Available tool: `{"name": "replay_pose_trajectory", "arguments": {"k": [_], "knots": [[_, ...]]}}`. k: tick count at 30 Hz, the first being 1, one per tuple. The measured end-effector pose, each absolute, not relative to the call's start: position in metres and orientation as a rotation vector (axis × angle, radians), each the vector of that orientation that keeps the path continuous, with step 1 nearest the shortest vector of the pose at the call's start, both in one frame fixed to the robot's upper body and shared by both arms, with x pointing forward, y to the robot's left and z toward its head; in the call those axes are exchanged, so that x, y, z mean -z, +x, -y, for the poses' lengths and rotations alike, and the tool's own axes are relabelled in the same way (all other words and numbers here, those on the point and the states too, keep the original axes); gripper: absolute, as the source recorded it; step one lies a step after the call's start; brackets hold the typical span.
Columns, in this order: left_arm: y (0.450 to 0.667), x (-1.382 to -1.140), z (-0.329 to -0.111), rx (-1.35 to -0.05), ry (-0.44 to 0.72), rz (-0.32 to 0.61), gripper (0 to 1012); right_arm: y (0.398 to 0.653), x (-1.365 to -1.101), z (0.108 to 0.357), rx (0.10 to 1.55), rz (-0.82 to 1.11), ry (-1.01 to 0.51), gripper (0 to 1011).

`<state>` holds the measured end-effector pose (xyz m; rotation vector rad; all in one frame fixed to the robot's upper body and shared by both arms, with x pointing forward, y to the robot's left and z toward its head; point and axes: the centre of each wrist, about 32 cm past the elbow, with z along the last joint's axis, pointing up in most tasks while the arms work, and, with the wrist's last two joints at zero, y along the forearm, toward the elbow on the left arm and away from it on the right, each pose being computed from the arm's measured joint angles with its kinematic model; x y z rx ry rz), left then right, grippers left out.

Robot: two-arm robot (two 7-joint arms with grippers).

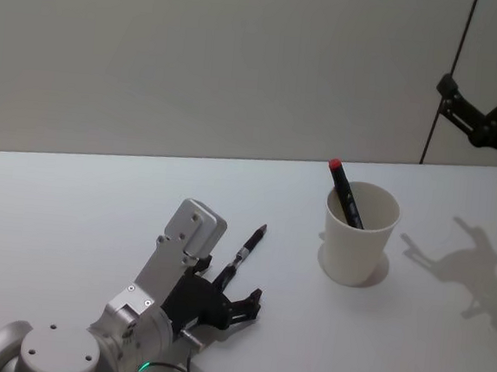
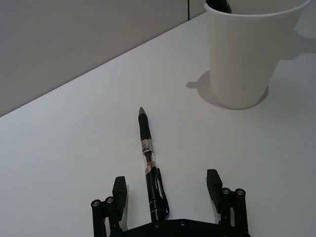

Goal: Place the pen into the pen holder.

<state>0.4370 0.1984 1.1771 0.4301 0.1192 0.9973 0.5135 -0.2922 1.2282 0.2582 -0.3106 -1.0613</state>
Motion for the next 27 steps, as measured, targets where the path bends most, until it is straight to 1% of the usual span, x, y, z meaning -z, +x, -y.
{"name": "replay_pose_trajectory", "arguments": {"k": [10,13,18,27], "knots": [[0.4367,-1.1774,-0.1983,-1.001,0.437,-0.120,998,0.5135,-1.2281,0.2922,1.061,0.311,0.258,1002],[0.4366,-1.1774,-0.1983,-1.001,0.439,-0.120,952,0.5135,-1.2281,0.2922,1.061,0.311,0.258,1002],[0.4365,-1.1774,-0.1983,-1.003,0.441,-0.120,912,0.5135,-1.2281,0.2922,1.061,0.311,0.258,1002],[0.4365,-1.1776,-0.1982,-1.003,0.443,-0.120,864,0.5135,-1.2281,0.2922,1.061,0.311,0.258,1001]]}}
